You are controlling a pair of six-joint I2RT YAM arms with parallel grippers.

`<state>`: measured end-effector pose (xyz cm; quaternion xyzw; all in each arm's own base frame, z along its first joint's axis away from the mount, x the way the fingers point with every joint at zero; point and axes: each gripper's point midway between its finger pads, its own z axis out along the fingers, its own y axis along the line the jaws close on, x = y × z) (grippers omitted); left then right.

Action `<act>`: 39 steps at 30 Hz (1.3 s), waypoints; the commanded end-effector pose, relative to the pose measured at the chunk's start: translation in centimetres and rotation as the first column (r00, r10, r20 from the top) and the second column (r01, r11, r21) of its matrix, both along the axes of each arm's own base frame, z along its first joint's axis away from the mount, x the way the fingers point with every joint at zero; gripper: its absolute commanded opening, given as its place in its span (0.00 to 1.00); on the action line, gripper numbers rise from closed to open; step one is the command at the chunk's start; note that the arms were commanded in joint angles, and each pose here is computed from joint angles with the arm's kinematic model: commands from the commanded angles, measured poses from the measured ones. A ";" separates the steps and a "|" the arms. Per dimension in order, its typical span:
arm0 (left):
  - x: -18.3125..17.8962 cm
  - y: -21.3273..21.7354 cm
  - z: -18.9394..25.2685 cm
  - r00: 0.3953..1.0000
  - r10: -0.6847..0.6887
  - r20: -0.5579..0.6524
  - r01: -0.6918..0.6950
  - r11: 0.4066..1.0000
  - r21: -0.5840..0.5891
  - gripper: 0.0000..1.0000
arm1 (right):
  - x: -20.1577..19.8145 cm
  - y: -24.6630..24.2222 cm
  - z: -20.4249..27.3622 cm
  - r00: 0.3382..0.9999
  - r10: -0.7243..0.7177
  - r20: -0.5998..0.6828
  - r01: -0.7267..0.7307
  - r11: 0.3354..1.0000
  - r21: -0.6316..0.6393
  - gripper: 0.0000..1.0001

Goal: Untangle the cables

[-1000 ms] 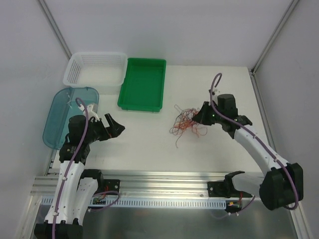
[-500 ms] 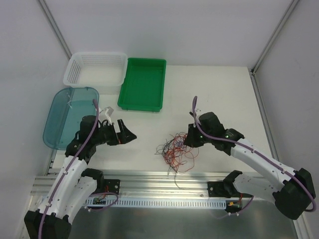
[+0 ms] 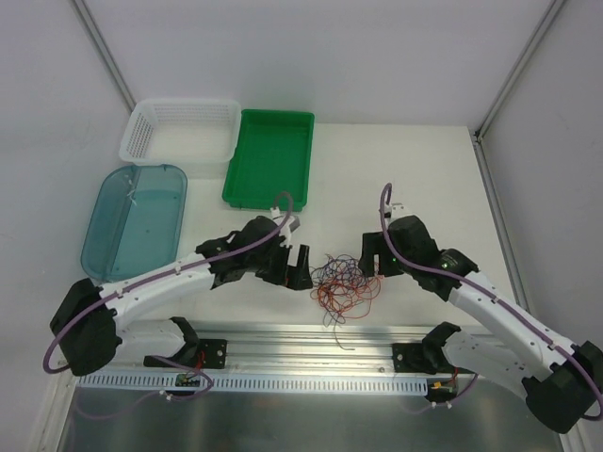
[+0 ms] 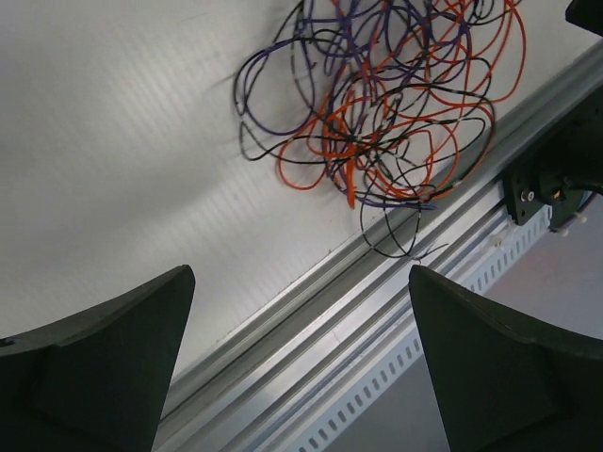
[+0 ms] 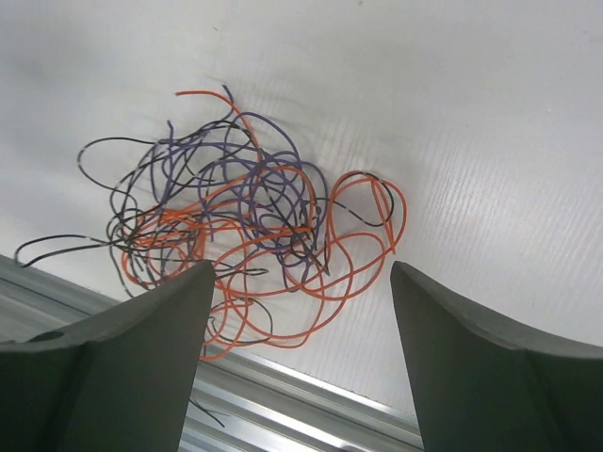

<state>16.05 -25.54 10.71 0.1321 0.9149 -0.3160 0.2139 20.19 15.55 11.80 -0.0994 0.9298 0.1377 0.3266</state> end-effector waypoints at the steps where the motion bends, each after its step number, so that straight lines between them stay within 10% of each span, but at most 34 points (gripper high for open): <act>1: 2.2 -3.9 2.9 0.978 -0.093 0.184 0.094 0.996 0.006 0.99 | -0.9 0.1 1.3 0.999 0.030 0.017 -0.030 0.999 0.046 0.80; 13: 2.7 -8.3 1.0 0.905 -0.298 0.304 0.238 0.946 0.220 0.80 | -2.8 0.2 1.3 0.999 0.034 0.025 -0.037 0.989 0.142 0.81; 22: 1.9 -9.2 3.1 0.896 -0.293 0.334 0.231 0.949 0.213 0.00 | -1.8 4.1 -1.4 0.998 0.043 -0.054 -0.026 0.958 0.285 0.85; 29: 1.4 -8.1 10.3 0.893 -0.190 0.407 0.178 0.982 0.066 0.00 | -0.4 6.7 -3.9 0.991 0.046 -0.125 -0.001 0.941 0.337 0.85; 36: 2.0 -4.7 15.4 0.892 -0.044 0.450 0.044 0.999 0.010 0.00 | 0.9 5.6 -4.8 0.986 -0.027 -0.163 0.068 0.966 0.249 0.06; 39: 3.3 -1.3 17.4 0.898 0.066 0.434 -0.073 0.997 -0.002 0.00 | 1.5 2.6 -4.5 0.983 -0.114 -0.145 0.139 0.975 0.173 0.01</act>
